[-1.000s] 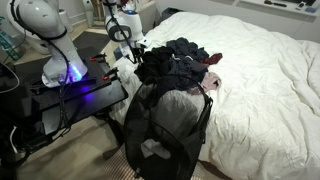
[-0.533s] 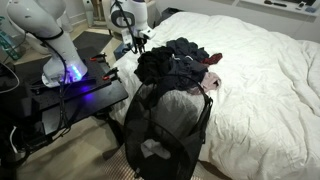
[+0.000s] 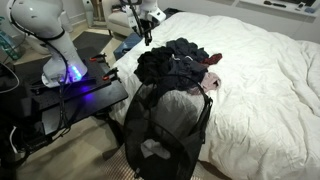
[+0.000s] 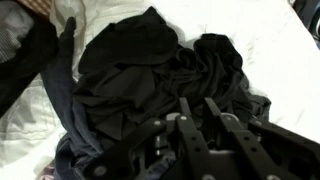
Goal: Put the sock in the laundry hamper
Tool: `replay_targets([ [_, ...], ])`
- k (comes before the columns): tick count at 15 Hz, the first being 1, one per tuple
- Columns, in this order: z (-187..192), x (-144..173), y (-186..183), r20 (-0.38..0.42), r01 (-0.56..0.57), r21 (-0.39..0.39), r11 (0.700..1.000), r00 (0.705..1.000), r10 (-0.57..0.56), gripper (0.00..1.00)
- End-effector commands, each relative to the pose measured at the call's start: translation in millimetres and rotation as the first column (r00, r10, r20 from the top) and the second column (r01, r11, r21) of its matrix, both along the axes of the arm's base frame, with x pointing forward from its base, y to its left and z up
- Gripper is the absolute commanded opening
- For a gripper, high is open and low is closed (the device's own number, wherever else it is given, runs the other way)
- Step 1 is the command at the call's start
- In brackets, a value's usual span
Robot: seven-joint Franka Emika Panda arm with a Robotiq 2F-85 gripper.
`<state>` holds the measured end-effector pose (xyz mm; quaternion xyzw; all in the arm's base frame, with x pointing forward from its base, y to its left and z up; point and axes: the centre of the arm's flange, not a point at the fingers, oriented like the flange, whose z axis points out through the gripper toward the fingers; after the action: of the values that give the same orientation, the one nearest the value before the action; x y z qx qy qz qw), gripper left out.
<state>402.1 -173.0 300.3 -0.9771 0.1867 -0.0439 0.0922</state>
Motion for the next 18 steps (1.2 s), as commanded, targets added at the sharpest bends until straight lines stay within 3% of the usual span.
replay_targets([
  [1, -17.1, -9.7, -0.3, -0.09, -0.028, 0.005, 1.0, 0.996, 0.029, 0.55],
  [7, -66.9, -28.8, 18.6, -0.169, -0.088, 0.023, 0.996, 0.981, 0.091, 0.98],
  [11, -94.4, -34.7, 26.9, -0.178, -0.098, -0.002, 0.995, 0.979, 0.096, 1.0],
  [18, -136.7, -42.0, 16.7, -0.076, -0.066, -0.146, 0.987, 0.996, 0.055, 1.0],
])
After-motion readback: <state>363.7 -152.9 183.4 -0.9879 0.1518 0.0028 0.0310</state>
